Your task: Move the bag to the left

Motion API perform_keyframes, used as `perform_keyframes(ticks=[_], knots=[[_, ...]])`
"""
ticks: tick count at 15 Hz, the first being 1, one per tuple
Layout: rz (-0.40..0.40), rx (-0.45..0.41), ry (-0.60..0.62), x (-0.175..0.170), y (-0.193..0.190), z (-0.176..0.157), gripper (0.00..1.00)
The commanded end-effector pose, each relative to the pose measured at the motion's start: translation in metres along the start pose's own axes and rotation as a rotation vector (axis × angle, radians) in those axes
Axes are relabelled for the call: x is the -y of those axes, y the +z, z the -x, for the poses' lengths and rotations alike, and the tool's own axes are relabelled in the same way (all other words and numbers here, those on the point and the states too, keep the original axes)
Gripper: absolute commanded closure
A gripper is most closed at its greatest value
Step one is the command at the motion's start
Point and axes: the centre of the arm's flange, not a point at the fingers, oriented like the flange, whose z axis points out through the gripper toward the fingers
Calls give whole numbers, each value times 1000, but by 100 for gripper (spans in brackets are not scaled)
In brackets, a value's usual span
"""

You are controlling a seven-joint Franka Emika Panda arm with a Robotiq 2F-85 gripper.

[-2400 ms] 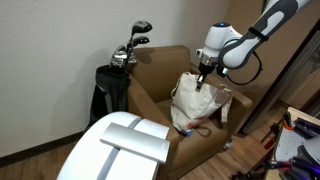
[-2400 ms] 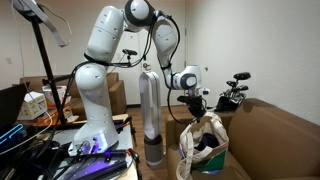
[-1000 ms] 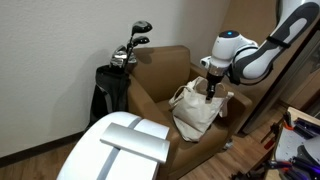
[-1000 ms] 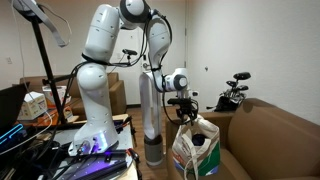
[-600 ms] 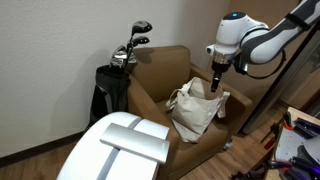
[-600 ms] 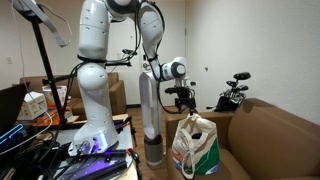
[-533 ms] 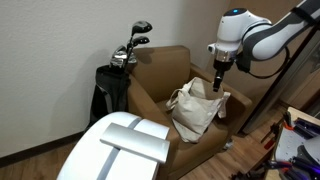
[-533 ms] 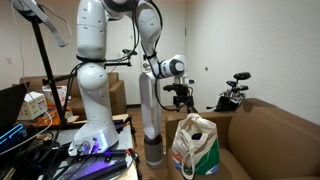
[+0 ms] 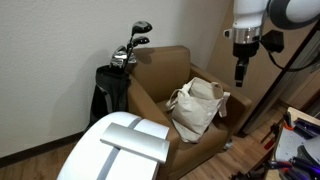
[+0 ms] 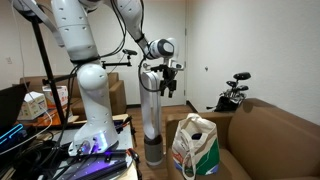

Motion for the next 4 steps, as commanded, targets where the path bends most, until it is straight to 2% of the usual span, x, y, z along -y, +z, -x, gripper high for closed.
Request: perform_keyframes(ticks=[1, 4], knots=[[-1, -2, 3, -1, -1, 2, 0], [-2, 4, 6, -3, 2, 4, 0]])
